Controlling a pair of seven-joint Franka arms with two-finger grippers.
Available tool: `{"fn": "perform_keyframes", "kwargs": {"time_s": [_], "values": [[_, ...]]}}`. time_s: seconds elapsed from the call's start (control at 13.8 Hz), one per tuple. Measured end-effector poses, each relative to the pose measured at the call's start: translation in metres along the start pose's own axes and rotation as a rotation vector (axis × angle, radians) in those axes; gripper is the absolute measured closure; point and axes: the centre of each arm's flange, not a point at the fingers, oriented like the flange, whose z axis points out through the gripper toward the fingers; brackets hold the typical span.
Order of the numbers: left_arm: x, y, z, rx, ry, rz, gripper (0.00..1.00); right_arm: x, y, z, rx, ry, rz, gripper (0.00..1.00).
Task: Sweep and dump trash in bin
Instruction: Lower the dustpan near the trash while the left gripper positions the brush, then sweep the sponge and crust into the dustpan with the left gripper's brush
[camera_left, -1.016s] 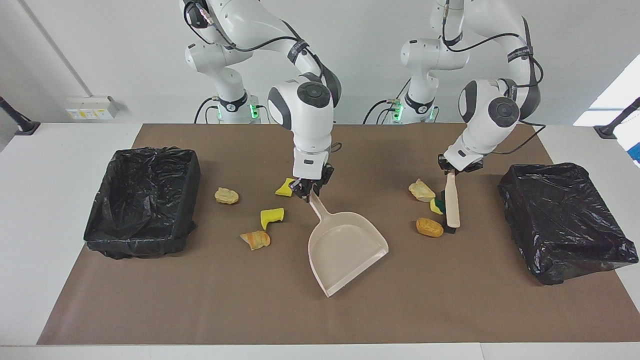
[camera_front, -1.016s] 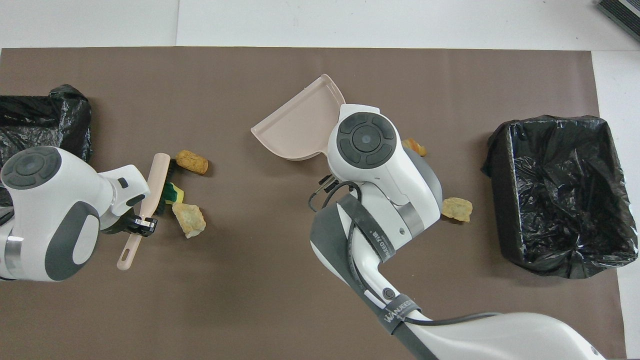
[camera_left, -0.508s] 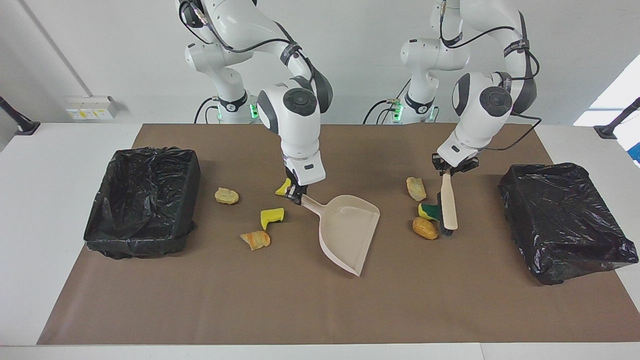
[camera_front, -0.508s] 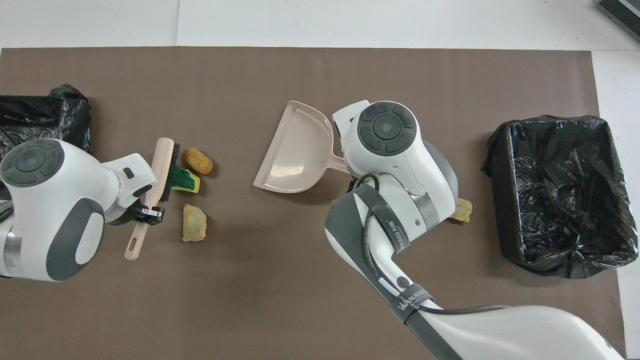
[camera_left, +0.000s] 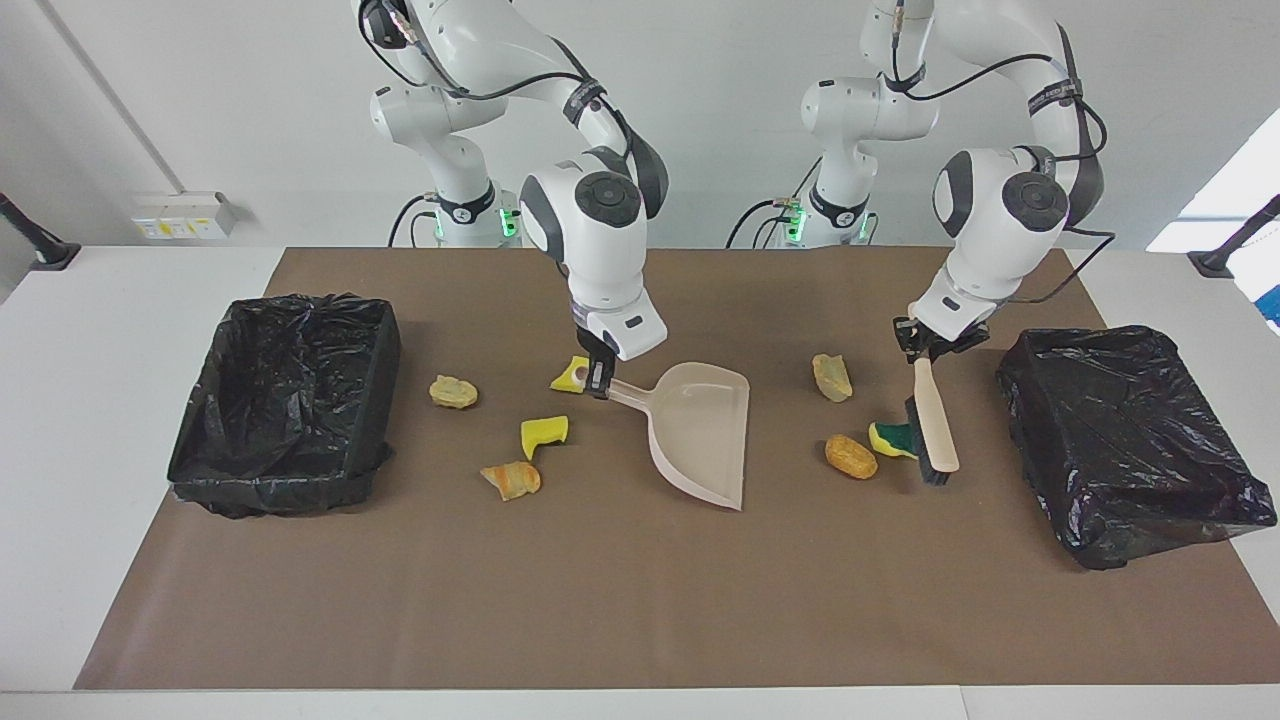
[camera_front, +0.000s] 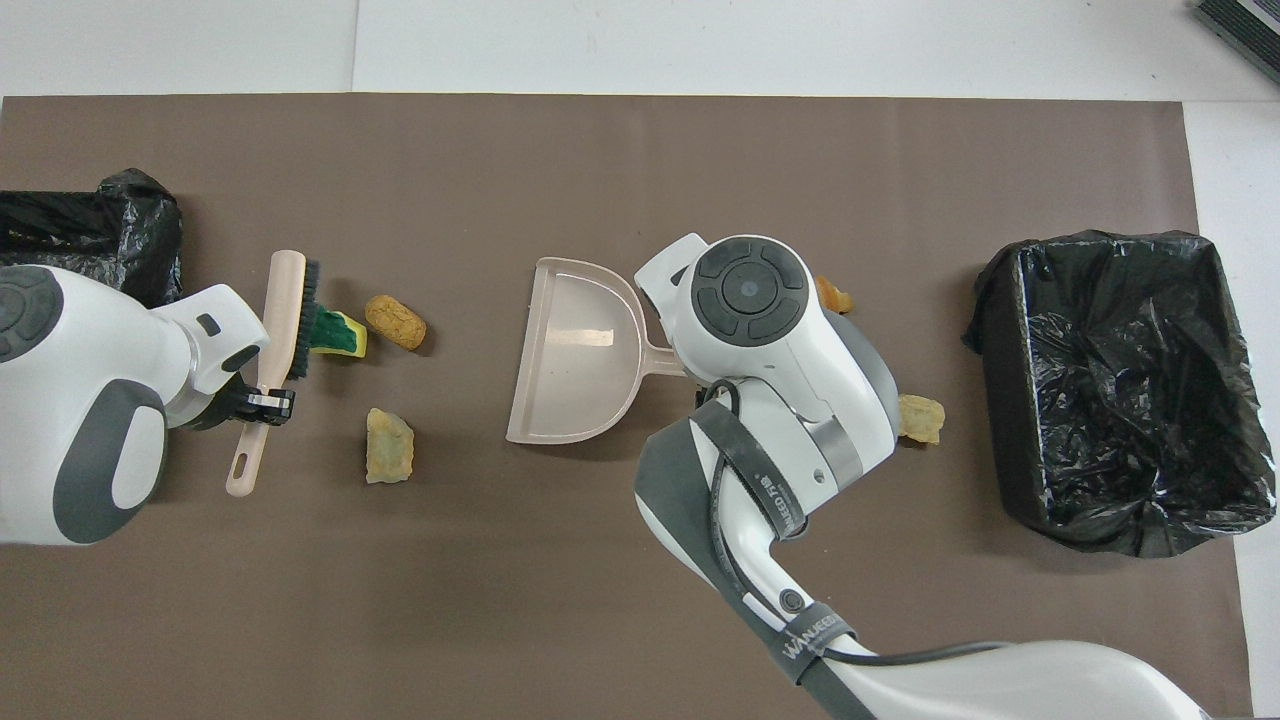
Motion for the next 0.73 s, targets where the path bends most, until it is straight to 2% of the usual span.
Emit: {"fn": "perform_keyframes", "kwargs": {"time_s": [0.36, 0.58, 0.73], "values": [[0.009, 0.018, 0.001, 0.003, 0.009, 0.048, 0.74, -0.002, -0.008, 0.021, 0.054, 0.036, 0.020, 0.67], [0.005, 0.060, 0.006, 0.005, -0.003, 0.125, 0.74, -0.002, -0.009, 0.022, 0.057, 0.042, 0.023, 0.67], [0.002, 0.089, 0.012, -0.021, -0.016, 0.157, 0.74, -0.002, -0.009, 0.021, 0.057, 0.042, 0.023, 0.67]]}}
